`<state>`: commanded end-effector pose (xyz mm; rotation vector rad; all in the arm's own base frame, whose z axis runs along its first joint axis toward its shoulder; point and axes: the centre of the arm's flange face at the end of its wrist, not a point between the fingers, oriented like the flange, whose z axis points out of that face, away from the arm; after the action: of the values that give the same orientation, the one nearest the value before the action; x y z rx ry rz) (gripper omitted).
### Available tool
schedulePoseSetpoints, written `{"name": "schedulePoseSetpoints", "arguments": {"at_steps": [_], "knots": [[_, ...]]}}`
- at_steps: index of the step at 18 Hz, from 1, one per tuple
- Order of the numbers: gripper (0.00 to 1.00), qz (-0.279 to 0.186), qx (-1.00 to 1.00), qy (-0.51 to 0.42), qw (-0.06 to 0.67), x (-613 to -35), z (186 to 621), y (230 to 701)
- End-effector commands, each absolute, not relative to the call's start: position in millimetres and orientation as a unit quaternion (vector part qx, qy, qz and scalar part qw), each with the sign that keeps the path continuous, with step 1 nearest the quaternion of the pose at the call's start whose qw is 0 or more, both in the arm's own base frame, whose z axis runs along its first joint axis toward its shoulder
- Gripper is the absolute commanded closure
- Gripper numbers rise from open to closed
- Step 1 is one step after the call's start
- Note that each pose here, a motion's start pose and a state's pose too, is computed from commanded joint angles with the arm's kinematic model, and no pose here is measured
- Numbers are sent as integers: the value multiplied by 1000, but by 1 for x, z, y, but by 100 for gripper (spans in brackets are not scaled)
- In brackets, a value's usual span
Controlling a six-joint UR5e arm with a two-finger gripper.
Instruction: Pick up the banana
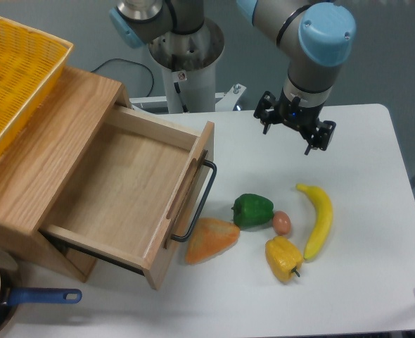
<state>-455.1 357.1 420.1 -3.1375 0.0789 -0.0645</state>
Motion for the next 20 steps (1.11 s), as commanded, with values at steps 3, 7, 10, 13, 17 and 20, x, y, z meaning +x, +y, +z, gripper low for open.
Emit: {"name": "schedulePoseSetpoints", "arguments": {"at_steps": [3, 7, 10, 13, 17, 20], "knots": [[0, -24, -999, 24, 5, -456, 420, 357], [0, -29, -999, 20, 4, -457, 415, 357], [0, -37, -999, 14, -6, -455, 402, 353], [0, -46, -999, -2, -10, -457, 393, 347], [0, -52, -998, -12, -12, -468, 384, 338], [0, -60, -998, -31, -11, -483, 377, 325]]}}
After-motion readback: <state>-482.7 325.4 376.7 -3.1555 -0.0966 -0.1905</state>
